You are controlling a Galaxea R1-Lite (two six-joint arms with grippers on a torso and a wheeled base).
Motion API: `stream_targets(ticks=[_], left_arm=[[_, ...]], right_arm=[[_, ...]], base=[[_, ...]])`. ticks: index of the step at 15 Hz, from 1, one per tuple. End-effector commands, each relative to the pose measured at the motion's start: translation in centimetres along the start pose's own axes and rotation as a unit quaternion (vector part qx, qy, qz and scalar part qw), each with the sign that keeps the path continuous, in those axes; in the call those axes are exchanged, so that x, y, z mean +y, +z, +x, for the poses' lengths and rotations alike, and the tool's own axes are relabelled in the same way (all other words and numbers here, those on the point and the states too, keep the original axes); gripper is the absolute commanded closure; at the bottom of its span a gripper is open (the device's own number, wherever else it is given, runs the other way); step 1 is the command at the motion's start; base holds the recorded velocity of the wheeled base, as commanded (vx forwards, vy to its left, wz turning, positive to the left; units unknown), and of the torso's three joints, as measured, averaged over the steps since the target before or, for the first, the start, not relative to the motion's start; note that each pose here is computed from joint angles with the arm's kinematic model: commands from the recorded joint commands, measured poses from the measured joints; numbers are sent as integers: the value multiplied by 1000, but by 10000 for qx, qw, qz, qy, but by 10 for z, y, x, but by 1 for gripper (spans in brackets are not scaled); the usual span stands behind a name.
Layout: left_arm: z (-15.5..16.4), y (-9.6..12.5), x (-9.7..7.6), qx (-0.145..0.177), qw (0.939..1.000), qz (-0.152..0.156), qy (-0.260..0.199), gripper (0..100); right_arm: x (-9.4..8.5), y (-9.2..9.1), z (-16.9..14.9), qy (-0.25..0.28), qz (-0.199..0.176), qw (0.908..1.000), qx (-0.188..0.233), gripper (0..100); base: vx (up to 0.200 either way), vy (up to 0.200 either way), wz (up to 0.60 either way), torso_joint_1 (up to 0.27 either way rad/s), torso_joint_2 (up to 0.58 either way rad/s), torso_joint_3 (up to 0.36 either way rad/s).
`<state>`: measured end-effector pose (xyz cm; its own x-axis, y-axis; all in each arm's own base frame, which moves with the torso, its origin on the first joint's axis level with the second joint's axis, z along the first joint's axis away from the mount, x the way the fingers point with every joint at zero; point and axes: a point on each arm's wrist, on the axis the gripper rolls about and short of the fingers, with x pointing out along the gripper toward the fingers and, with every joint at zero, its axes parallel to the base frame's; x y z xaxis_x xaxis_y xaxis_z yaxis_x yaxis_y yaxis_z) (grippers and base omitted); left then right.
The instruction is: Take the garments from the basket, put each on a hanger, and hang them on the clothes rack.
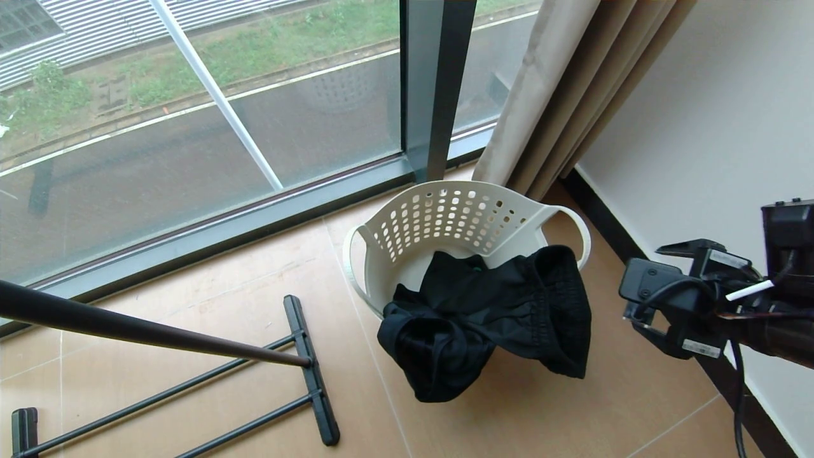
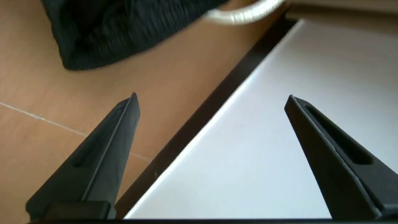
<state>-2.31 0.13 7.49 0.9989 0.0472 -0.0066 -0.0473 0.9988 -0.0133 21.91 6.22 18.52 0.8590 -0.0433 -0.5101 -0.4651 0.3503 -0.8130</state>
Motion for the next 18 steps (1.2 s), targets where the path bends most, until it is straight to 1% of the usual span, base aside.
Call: stream_targets(ticks=[1, 8, 9, 12, 16, 18], left_arm=[[0, 0, 0, 5, 10000, -1, 2, 0], [0, 0, 0, -2, 10000, -9, 9, 0], [0, 0, 0, -2, 10000, -9, 9, 0], [0, 0, 0, -2, 10000, -9, 9, 0], [0, 0, 0, -2, 10000, -9, 9, 0], [0, 0, 0, -2, 10000, -9, 9, 0]], right_arm=[[2, 17, 27, 236, -168, 9996, 28, 0], [-21, 46, 69, 63, -61, 10000, -14, 0], [-22, 48, 75, 74, -61, 10000, -1, 0], [-16, 51, 92, 206, -112, 9997, 76, 0], [-20, 59, 107, 147, -79, 9998, 50, 0], [-19, 63, 119, 55, -53, 10000, 5, 0]], base=[[0, 0, 0, 0, 0, 0], [0, 0, 0, 0, 0, 0], [0, 0, 0, 0, 0, 0], [0, 0, 0, 0, 0, 0], [0, 0, 0, 0, 0, 0], [0, 0, 0, 0, 0, 0]])
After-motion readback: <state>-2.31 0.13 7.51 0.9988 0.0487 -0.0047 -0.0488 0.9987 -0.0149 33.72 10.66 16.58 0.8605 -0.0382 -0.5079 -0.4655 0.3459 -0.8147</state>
